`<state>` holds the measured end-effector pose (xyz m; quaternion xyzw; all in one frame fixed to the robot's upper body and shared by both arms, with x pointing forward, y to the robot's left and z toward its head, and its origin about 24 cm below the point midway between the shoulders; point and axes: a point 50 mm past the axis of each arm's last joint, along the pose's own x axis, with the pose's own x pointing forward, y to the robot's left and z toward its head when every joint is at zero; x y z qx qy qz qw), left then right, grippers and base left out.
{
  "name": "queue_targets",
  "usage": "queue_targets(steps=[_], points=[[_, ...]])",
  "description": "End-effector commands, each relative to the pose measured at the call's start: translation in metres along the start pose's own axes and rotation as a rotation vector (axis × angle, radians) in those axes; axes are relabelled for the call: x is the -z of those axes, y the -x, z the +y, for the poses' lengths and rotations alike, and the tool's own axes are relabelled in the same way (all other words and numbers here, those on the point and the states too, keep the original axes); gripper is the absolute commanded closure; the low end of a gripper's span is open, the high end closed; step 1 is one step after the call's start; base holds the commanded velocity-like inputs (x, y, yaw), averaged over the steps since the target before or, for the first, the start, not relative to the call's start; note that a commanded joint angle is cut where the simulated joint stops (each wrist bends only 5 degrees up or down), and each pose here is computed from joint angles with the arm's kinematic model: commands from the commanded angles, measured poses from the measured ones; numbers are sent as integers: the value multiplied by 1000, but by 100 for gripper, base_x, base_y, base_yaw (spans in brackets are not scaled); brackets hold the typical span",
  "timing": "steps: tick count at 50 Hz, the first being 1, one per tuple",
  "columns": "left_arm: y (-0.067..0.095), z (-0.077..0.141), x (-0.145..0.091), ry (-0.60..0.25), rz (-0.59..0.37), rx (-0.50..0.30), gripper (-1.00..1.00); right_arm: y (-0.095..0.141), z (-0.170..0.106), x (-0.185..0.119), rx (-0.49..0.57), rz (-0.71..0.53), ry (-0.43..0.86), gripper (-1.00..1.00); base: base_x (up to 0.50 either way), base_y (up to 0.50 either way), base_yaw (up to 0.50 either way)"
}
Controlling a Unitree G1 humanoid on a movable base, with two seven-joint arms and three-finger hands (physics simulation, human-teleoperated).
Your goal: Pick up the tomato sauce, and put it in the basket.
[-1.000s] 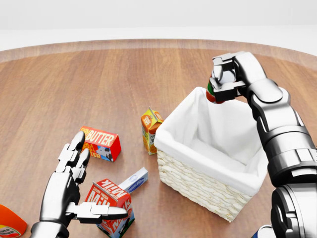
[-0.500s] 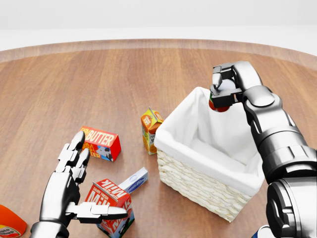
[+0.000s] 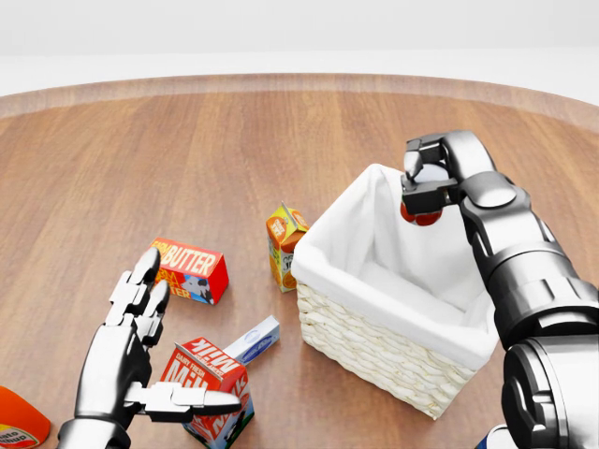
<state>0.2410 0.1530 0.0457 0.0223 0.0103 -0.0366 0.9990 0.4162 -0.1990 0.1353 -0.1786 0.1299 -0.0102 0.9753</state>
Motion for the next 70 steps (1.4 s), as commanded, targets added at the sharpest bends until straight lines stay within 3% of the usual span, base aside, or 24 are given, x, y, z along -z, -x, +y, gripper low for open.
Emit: queue_targets(steps=[1,5,6,7,33,48,58,70], points=[[1,0,-1,-1,0,-1,-91,0,-1,-5,14,-15,42,100,0,0,0],[1,0,-1,0,0,0,-92,0,-1,-5,0,-16,43,100,0,0,0],[1,0,-1,0,0,0,-91,0,-1,-5,0,-16,42,55,0,0,0],[1,0,-1,-1,0,0,-91,0,-1,-5,0,-16,42,-100,0,0,0],[-1,0,0,1,2,0,-91,0,-2,-7,-7,-26,9,-100,0,0,0],[-1,1,0,2,-1,-4,-92,4,-6,-16,-7,-114,-3,-100,0,0,0],[-1,0,0,0,0,-4,-91,26,-10,-48,-8,-373,23,-100,0,0,0],[-1,1,1,0,0,-3,-91,87,-9,-91,-15,-744,102,-100,0,0,0]])
